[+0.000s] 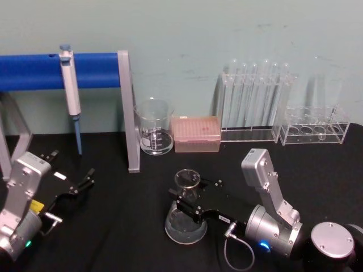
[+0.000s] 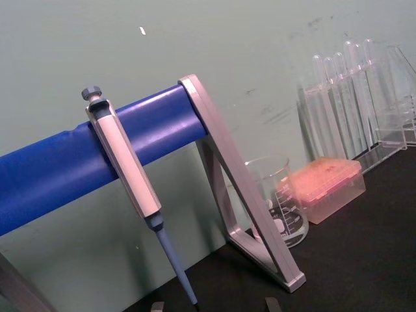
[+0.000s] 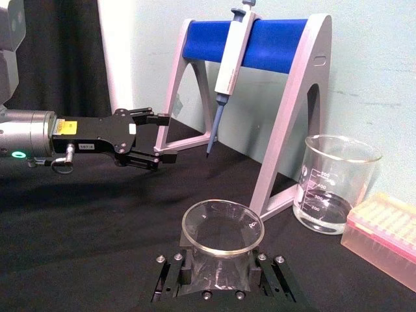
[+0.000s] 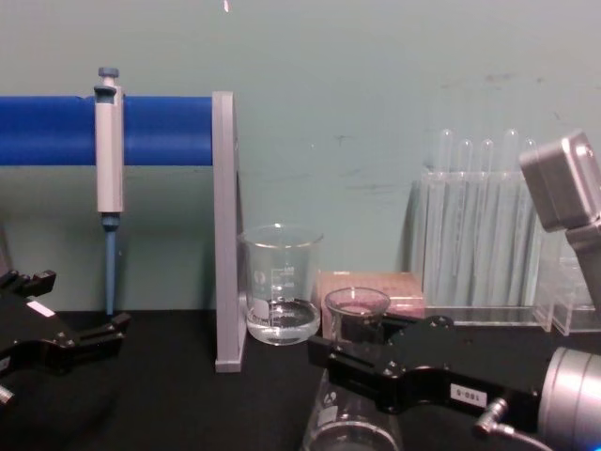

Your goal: Grasp the erlenmeyer flask with one hand, shake it three times, then place it back.

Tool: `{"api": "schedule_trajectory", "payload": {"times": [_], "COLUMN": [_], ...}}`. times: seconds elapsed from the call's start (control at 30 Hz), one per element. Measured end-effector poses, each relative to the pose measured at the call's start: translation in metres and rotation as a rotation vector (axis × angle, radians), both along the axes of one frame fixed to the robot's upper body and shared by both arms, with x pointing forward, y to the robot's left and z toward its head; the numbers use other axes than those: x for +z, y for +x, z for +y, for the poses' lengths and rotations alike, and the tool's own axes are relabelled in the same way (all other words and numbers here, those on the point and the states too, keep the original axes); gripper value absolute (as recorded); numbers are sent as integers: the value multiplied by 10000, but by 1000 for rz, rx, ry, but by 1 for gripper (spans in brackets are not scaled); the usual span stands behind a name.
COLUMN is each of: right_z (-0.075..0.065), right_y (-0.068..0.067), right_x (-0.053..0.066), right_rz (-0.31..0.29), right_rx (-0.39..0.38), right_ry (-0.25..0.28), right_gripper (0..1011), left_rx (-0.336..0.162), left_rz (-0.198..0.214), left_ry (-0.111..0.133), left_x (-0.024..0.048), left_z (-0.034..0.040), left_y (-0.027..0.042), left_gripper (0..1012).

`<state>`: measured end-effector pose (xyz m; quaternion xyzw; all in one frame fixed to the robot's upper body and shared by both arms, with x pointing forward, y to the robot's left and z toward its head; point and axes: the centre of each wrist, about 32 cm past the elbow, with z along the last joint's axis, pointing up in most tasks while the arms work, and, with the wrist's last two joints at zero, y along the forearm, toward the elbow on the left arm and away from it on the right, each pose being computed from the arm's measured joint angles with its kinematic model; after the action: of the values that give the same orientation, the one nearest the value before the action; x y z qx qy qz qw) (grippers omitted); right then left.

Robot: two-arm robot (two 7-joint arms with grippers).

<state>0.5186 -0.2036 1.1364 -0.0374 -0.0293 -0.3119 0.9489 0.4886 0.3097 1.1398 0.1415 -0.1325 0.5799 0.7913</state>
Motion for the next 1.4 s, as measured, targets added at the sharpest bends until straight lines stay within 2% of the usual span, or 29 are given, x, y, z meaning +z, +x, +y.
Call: {"api": "schedule_trajectory", "payload": {"times": [0.53, 0.7, 1.4], "right_z": [-2, 0, -35], "right_y": [-11, -28, -95], "right_x": [18, 63, 273], "right_rz": [-7, -18, -53], "right_rx": [-3, -5, -41], "right_ry": [-11, -10, 54], "right_gripper": [451, 451, 451], "left_rx": [0, 0, 0], "left_rz": [0, 0, 0], "left_ry": [0, 0, 0], "left_x": [0, 0, 0], "left_z": [0, 0, 0], "left_y": [0, 0, 0], "left_gripper": [1001, 1001, 1001]}}
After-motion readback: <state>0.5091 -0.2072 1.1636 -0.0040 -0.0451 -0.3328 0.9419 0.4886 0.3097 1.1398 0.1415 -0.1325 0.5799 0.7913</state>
